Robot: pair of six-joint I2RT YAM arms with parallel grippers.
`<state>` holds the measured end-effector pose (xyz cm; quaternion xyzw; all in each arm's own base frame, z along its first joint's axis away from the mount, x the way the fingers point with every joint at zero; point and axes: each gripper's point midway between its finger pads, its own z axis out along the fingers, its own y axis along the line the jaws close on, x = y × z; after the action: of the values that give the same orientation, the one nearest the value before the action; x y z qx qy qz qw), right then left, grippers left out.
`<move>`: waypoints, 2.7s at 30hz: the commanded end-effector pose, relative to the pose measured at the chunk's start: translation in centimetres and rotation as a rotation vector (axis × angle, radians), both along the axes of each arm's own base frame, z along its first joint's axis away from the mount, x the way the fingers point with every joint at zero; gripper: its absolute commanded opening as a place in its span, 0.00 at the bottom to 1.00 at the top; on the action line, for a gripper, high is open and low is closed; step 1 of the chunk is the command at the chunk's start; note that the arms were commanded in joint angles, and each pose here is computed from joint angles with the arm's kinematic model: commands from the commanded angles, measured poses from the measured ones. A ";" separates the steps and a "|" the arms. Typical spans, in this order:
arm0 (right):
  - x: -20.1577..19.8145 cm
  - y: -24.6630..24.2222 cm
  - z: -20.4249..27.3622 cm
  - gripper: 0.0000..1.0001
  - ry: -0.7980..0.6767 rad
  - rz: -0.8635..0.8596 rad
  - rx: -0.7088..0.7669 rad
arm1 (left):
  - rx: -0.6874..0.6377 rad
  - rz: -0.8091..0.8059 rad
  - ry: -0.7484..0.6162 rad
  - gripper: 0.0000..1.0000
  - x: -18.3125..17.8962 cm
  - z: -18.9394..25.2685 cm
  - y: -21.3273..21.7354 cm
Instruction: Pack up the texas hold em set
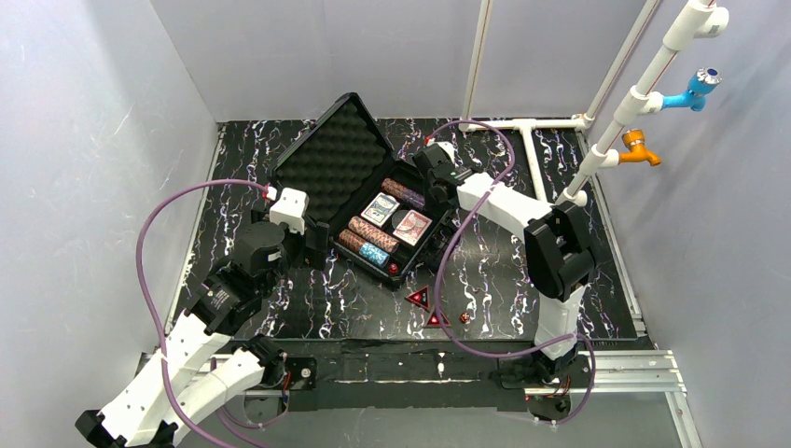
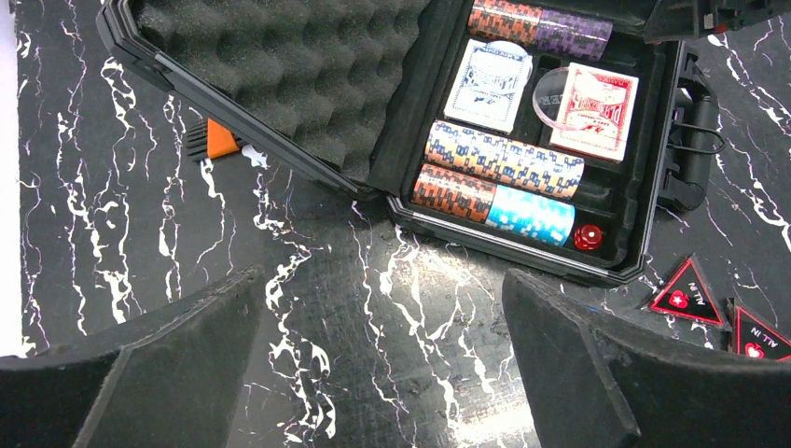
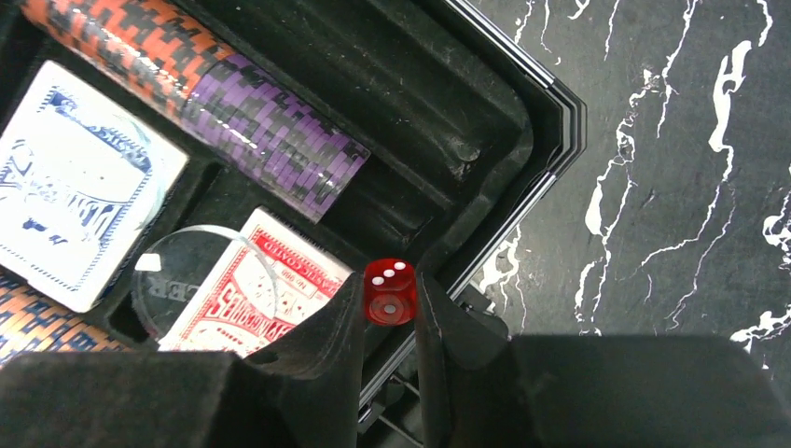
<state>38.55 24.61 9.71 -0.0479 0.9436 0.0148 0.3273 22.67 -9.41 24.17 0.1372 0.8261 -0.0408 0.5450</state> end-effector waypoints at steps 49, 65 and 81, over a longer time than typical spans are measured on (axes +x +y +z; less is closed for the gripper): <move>3.7 1.8 -2.1 0.01 0.014 0.052 0.106 | 0.031 0.024 -0.002 0.99 0.4 -0.2 0.5; 3.7 2.0 -0.9 0.43 0.010 0.067 0.139 | 0.029 0.025 -0.004 0.99 0.3 -0.1 0.6; 3.5 1.9 1.6 0.54 -0.031 0.078 0.161 | 0.030 0.026 -0.005 0.99 0.3 -0.1 0.6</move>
<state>40.54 25.29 6.27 -0.0593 0.9542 0.0659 0.2857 22.88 -9.24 23.95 0.1382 0.8284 -0.0308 0.5420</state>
